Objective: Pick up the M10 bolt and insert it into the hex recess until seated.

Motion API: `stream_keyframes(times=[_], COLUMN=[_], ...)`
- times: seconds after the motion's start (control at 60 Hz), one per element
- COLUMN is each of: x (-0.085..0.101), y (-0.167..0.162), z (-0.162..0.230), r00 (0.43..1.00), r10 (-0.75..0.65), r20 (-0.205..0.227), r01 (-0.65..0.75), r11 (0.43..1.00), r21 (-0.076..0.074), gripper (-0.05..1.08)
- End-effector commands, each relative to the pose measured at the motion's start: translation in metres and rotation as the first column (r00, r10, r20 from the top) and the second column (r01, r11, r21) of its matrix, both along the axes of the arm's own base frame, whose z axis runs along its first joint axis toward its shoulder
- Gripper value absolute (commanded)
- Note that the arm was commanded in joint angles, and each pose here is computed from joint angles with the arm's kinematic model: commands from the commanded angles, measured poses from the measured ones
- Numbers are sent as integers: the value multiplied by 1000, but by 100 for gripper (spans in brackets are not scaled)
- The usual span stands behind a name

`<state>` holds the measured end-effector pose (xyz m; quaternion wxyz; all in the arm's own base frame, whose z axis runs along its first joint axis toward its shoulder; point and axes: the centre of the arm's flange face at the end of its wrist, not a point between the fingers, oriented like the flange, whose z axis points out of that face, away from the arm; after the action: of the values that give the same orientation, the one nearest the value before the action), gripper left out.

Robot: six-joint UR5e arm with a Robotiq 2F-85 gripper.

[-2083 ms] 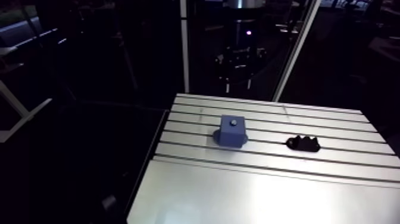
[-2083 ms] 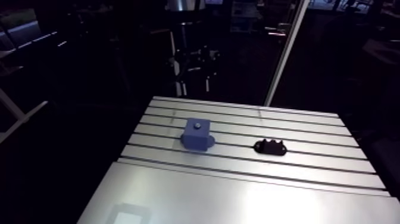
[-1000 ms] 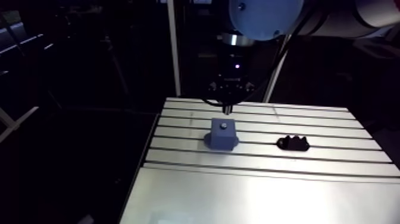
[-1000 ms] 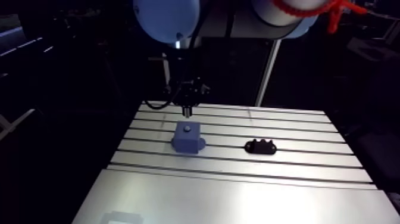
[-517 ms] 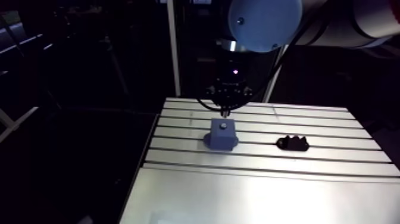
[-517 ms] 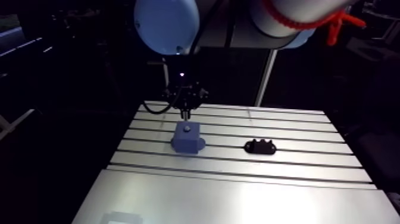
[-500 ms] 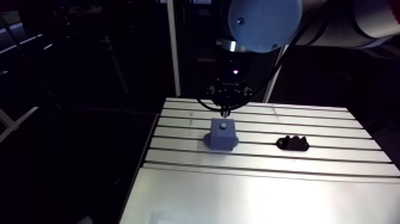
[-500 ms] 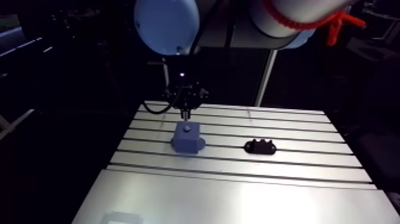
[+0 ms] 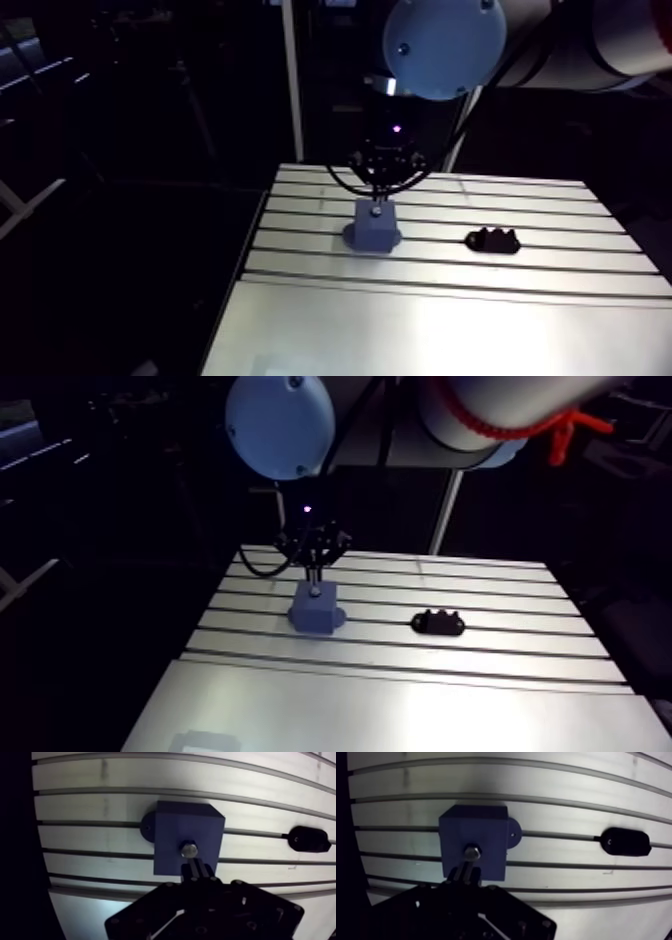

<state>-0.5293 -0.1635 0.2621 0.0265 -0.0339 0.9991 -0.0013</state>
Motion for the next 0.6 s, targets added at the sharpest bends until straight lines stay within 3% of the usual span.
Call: stream_keyframes(times=[0.017, 0.6], x=[2, -2], y=[-1, -1], z=[-5, -16], r00=[1000, 1000], r10=[0, 6], r20=[9, 9], r01=[0, -6], r11=[1000, 1000], r21=[-1, 0], gripper=[108, 108])
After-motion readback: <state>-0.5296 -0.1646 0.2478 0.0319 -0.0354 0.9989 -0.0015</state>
